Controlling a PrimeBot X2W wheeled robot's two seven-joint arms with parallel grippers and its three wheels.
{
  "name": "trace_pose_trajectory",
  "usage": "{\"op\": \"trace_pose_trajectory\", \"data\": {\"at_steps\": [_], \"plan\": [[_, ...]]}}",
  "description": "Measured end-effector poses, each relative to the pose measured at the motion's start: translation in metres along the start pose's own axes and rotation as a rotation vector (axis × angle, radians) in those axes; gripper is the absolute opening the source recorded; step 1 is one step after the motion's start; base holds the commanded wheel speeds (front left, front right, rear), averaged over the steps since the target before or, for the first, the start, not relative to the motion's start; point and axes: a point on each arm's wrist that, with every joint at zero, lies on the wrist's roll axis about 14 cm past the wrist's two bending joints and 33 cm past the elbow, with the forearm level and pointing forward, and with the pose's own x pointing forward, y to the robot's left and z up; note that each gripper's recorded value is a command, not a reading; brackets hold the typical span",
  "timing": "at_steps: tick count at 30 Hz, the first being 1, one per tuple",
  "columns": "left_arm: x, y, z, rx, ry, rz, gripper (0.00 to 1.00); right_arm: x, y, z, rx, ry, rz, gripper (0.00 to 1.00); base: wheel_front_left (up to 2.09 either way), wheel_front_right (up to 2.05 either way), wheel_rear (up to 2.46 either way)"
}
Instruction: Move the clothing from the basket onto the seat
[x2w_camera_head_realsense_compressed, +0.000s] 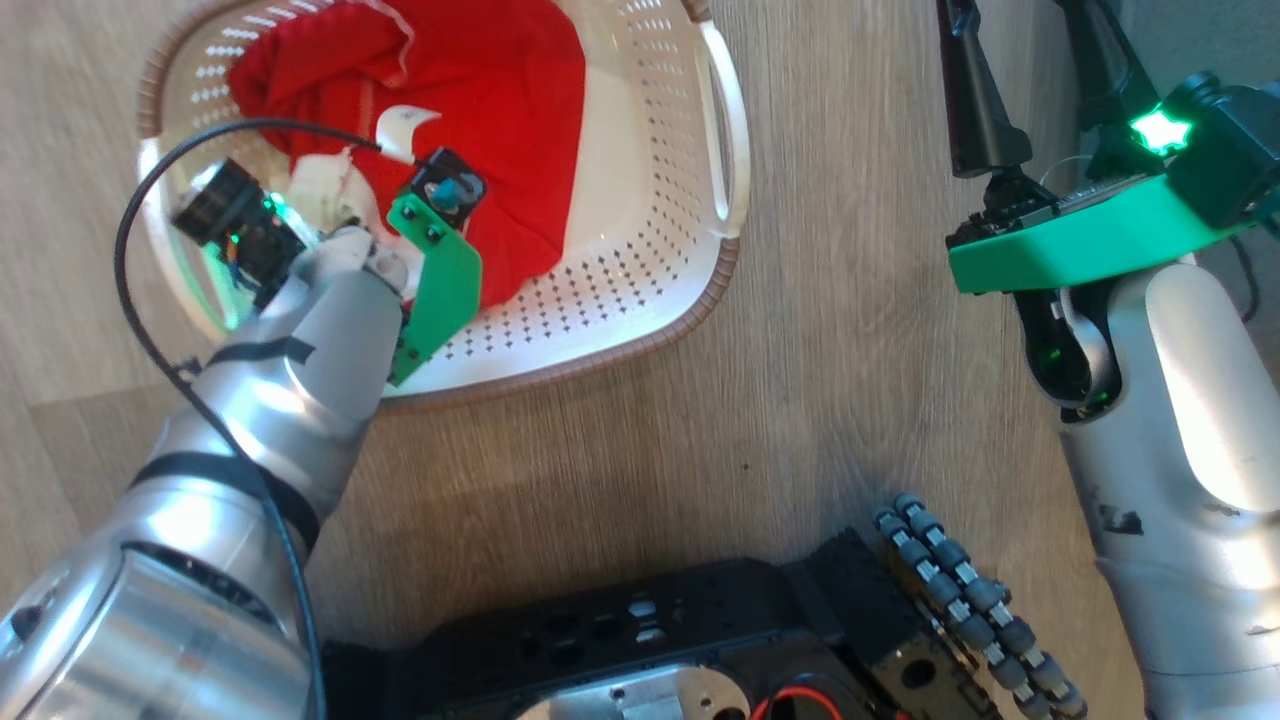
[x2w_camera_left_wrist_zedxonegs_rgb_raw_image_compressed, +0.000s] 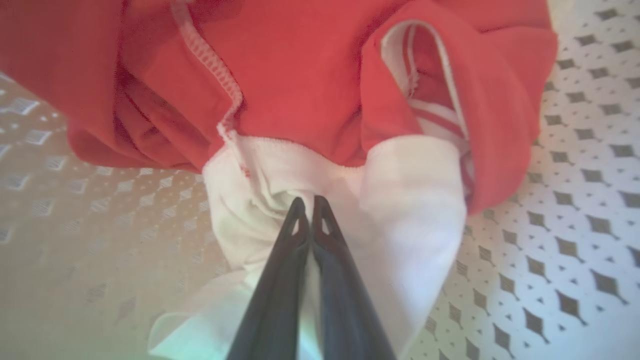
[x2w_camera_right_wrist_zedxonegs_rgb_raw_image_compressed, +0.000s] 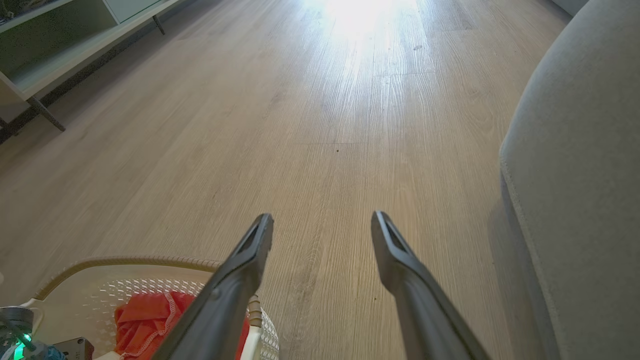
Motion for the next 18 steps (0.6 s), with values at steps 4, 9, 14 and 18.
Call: {"op": "trace_pose_trajectory", "data": {"at_steps": [4,9,14,18], "plan": [[-0.016,0.001,0.015,-0.055,-0.105,-0.002,0.00,0.000,0.005,0.018,-0.004,-0.034,0.010,1.00,0.00,0.00,0.00],[-0.046,0.015,0.046,-0.140,-0.296,0.010,0.00,-0.002,0.011,0.044,-0.018,-0.080,0.029,1.00,0.00,0.00,0.00],[-0.086,0.030,0.074,-0.254,-0.505,0.028,0.00,-0.007,0.020,0.072,-0.033,-0.130,0.053,1.00,0.00,0.00,0.00],[-0.123,0.040,0.089,-0.352,-0.636,0.040,0.00,-0.016,0.029,0.091,-0.040,-0.159,0.072,1.00,0.00,0.00,0.00]]}}
